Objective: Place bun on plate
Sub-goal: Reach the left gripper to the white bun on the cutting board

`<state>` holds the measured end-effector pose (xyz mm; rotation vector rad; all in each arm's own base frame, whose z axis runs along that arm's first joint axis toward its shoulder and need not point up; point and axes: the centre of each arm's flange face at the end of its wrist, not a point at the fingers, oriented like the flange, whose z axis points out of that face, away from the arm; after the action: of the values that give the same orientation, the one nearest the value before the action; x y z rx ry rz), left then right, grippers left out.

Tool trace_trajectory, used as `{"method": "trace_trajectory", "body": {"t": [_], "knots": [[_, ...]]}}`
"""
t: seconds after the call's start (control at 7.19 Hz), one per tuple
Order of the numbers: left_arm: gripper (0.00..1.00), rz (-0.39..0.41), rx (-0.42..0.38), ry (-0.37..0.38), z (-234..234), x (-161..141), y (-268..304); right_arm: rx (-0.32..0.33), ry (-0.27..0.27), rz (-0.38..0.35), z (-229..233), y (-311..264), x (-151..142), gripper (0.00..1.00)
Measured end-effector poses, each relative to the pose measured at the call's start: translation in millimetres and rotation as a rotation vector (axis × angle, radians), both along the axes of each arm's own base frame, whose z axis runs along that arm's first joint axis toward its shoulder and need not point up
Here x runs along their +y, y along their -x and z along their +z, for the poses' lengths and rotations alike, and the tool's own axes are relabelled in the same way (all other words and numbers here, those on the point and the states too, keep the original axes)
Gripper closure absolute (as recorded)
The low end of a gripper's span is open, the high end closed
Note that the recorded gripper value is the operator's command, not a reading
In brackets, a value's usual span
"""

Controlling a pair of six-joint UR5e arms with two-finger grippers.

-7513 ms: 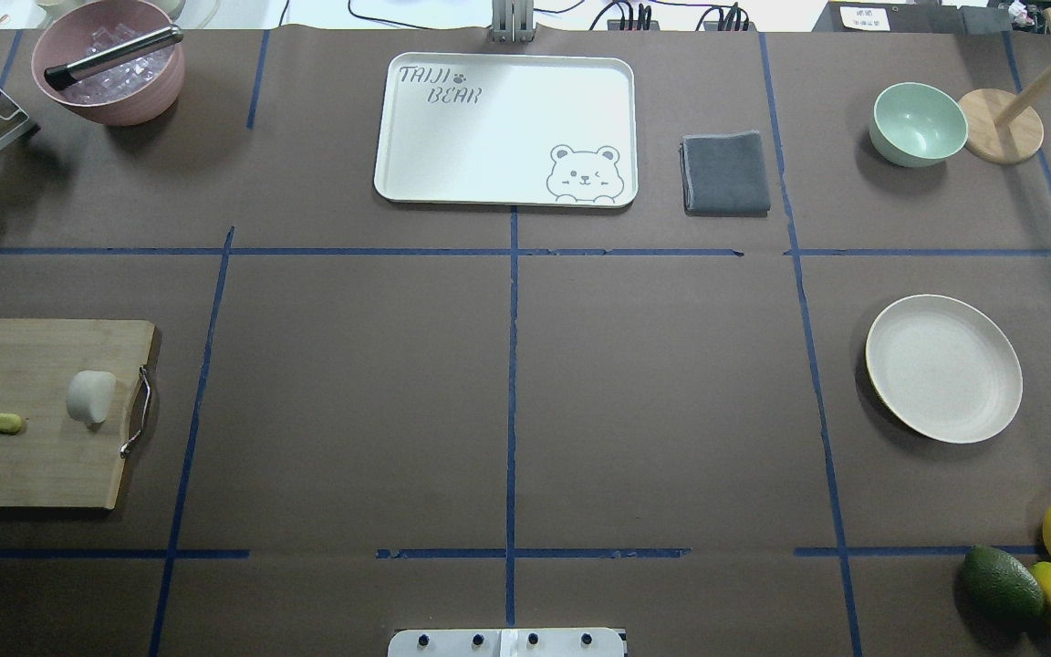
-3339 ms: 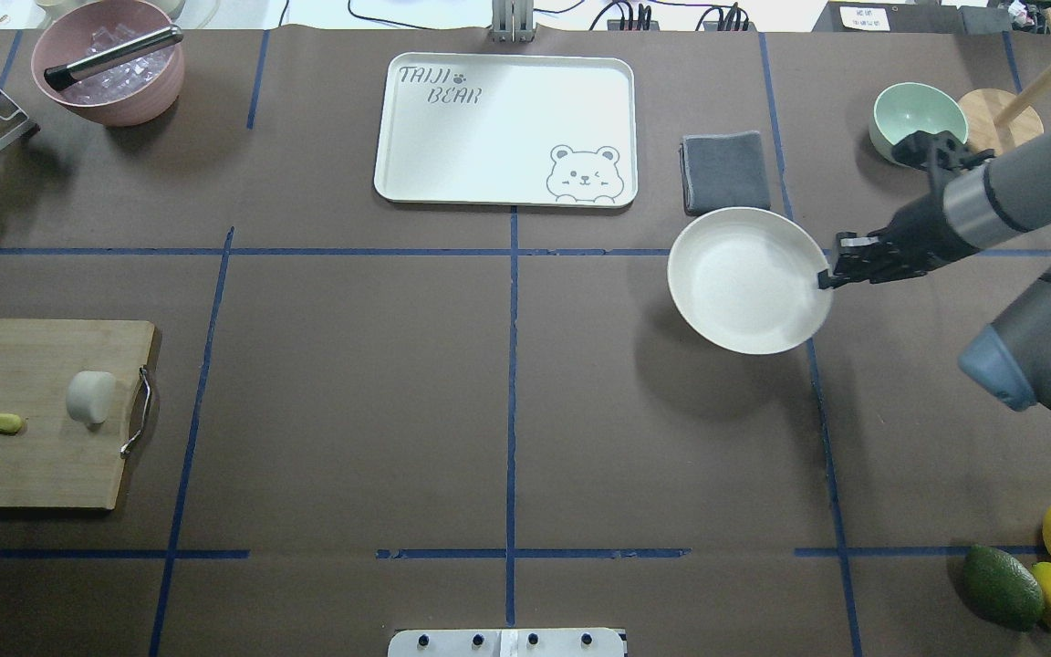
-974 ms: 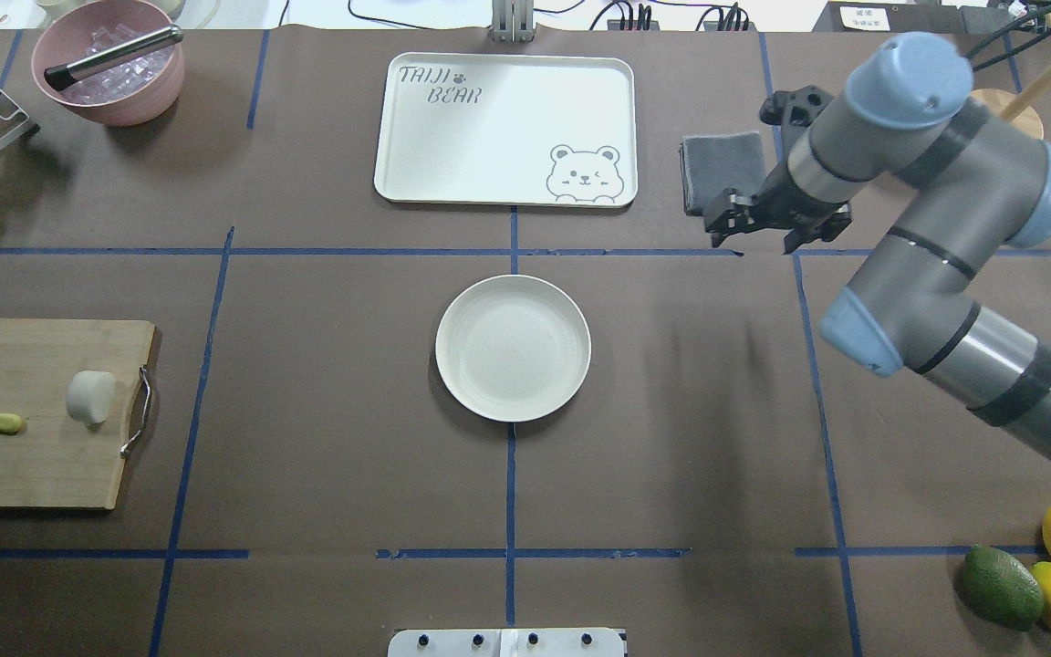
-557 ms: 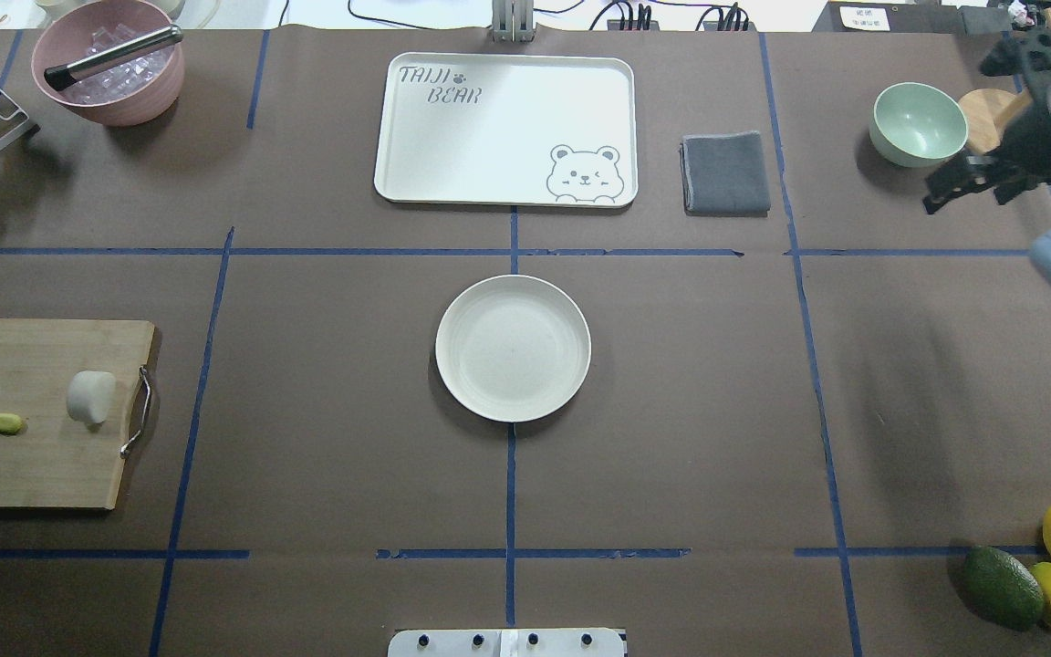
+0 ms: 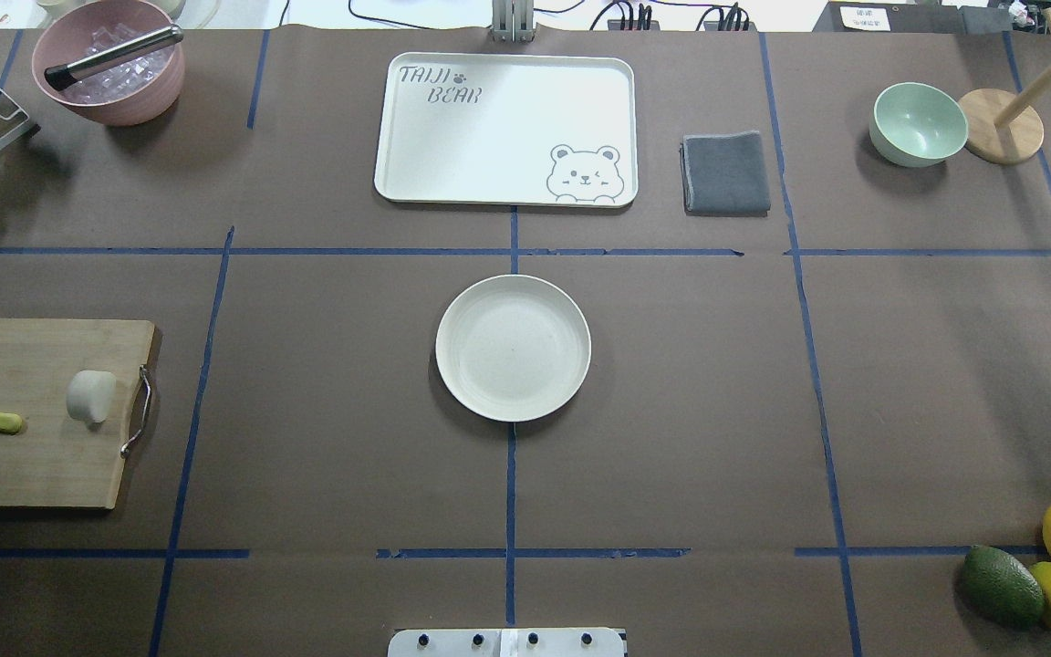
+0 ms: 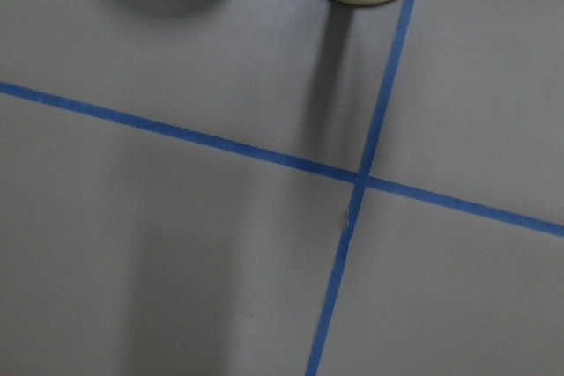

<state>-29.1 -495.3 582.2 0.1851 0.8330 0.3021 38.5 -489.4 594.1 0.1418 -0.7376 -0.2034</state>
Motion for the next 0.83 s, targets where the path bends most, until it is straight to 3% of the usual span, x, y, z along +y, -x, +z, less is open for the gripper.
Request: {"method": "trace_trajectory", "body": {"t": [0.42, 0.83], "knots": [[0.0, 0.027, 0.017, -0.068, -33, -10, -36, 0.003, 0.026, 0.018, 6, -7, 20, 0.0], [0.0, -0.076, 0.044, 0.09, -57, 9, -135, -0.001, 0.029, 0.022, 6, -7, 21, 0.0]]}}
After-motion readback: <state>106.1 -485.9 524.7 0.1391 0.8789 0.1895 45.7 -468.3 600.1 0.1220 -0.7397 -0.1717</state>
